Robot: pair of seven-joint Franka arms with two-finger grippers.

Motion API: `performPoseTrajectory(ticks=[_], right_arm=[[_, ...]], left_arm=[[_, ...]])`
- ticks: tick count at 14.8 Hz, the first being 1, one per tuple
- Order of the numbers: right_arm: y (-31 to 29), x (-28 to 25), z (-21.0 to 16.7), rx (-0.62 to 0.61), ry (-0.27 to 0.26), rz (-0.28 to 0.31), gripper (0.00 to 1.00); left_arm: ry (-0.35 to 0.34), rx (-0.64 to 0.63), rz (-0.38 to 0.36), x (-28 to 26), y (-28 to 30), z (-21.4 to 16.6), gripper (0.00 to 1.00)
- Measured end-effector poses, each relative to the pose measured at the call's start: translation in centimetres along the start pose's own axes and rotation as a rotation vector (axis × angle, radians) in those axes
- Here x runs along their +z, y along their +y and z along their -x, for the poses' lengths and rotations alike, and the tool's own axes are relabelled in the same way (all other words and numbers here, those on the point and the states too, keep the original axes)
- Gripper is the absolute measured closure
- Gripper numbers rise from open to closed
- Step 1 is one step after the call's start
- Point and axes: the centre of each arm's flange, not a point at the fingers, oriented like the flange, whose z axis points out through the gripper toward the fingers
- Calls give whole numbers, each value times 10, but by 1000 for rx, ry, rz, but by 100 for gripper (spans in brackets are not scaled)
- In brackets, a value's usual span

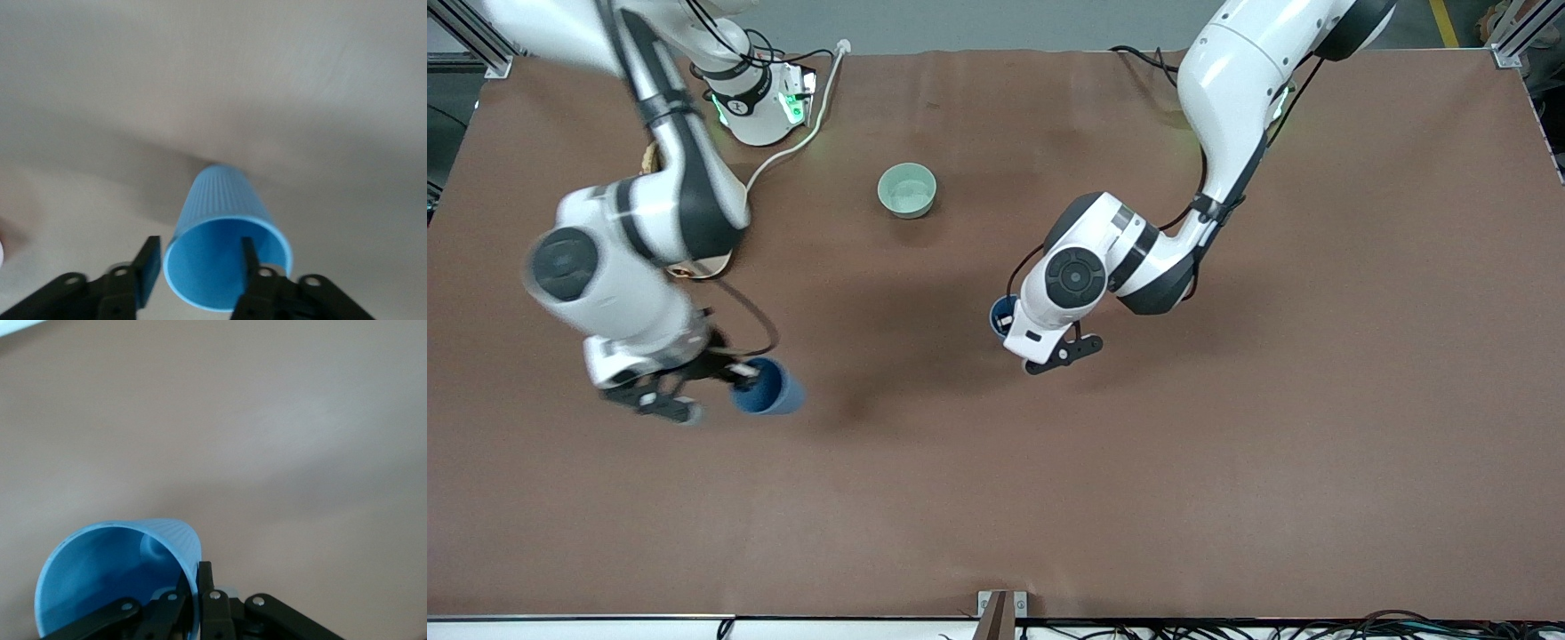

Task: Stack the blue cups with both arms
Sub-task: 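Release the cup at center with the left gripper while the right gripper approaches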

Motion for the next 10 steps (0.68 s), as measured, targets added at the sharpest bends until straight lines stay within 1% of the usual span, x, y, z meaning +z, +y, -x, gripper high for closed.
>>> performPoseTrajectory(ticks=[2,4,6,8,9,10], right_arm=[[-52,-2,39,-12,-1,-9,95],[-89,-9,68,-11,2,-20,95],[-124,-17,100,1,2,-31,95],[-157,-23,136,3,1,-45,95],[-171,-26,152,0,2,-51,95],[-181,-27,164,-5,1,-55,95]], left_arm=[[59,-30,60,-65,-17,-28,19],[106,-33,88,-145,-60,-60,2],[159,-56,80,-213,-111,-82,0],[244,-57,12,-261,-156,-92,0],[282,-27,-34,-283,-175,-93,0],[312,7,-64,-303,-192,-91,0]])
